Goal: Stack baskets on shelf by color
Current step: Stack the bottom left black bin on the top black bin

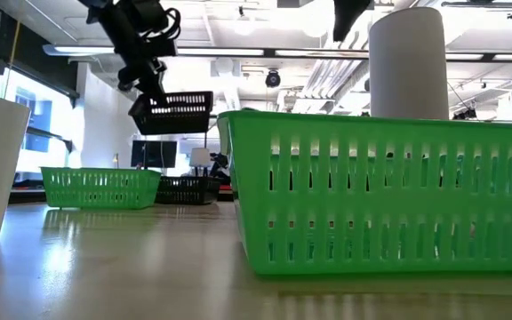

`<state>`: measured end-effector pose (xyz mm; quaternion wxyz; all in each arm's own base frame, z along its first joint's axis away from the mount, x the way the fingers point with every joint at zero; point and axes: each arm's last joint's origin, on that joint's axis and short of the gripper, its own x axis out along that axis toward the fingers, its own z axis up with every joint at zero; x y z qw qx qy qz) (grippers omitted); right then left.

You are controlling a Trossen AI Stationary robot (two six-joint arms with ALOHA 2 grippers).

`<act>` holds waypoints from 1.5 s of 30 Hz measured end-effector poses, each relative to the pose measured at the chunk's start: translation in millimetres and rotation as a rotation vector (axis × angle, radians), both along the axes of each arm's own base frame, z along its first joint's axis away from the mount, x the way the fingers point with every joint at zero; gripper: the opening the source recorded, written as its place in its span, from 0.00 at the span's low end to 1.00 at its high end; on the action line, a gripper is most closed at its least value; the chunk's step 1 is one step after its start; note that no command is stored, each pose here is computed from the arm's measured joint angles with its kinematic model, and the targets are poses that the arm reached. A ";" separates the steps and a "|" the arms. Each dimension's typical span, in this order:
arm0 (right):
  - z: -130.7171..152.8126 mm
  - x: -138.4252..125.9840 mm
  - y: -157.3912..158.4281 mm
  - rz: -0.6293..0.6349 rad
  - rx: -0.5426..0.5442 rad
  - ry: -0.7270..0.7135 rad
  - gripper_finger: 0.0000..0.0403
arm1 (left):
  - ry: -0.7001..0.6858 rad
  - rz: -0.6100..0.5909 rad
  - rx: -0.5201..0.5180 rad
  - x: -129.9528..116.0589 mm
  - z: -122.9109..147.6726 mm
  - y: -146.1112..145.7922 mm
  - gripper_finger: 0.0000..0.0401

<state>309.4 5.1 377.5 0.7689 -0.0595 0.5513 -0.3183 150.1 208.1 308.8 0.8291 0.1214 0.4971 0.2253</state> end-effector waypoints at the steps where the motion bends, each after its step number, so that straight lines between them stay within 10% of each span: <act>1: -6.5 0.1 -0.1 -0.003 -0.003 0.024 0.29 | -0.001 -0.002 0.003 0.2 0.9 0.2 0.00; 16: -62.6 -3.8 1.1 -0.047 -0.033 0.198 0.29 | 0.074 -0.008 -0.218 16.1 -6.0 38.0 0.00; 45: -66.4 -1.3 31.2 0.038 -0.027 0.146 0.29 | 0.245 -0.215 -0.329 39.6 -60.4 93.7 0.00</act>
